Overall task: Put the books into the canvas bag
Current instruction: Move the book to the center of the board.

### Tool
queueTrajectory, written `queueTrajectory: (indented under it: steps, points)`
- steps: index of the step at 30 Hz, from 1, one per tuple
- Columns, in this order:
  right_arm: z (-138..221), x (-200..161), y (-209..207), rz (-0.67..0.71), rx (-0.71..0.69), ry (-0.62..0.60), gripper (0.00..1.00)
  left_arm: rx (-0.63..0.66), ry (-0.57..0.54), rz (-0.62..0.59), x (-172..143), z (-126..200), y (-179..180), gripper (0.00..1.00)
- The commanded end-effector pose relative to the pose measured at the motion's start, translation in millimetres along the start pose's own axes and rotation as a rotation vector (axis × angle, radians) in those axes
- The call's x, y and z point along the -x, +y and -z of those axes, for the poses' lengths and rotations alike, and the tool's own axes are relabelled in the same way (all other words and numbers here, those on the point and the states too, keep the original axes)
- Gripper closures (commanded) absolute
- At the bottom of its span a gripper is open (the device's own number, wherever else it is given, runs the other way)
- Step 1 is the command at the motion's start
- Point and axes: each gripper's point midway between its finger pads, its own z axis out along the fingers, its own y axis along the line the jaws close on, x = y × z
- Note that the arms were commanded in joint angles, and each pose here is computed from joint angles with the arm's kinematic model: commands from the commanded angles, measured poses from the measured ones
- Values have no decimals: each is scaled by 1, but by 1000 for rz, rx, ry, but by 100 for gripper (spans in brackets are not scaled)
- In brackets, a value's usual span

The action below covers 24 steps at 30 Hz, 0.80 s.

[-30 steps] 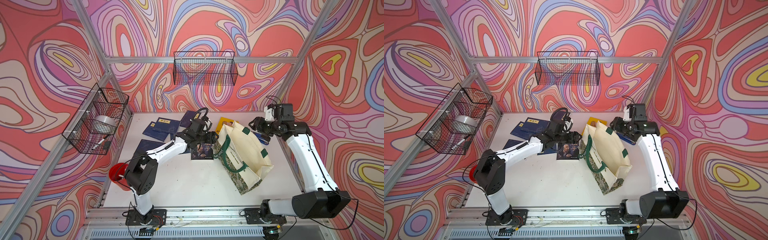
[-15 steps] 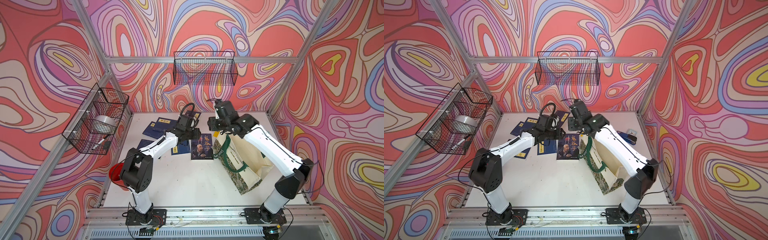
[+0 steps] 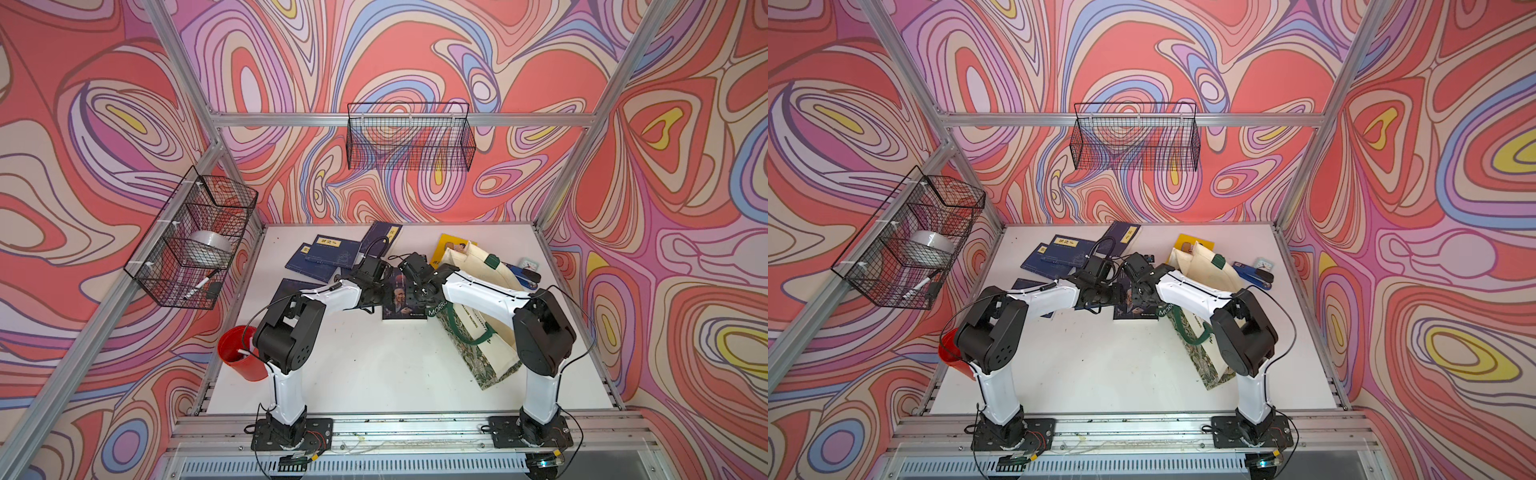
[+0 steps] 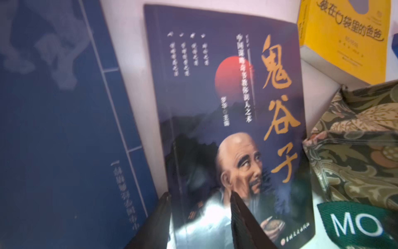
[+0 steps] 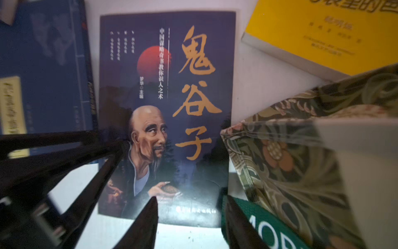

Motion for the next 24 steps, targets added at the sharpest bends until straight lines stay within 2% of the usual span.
queueTrajectory:
  steps: [1,5,12,17,24]
  points:
    - [-23,-2,-4,-60,-20,9,43,3,41,94,-21,3,10,49]
    - [-39,-10,-11,-88,-11,51,40,-39,41,142,-24,11,11,47]
    - [-58,-30,-8,-79,15,136,37,-134,74,196,-30,5,0,50]
    - [-62,-45,13,-54,141,189,44,-201,64,223,-34,13,-8,51]
    - [-41,-78,41,33,202,229,51,-230,72,256,-60,41,-5,52]
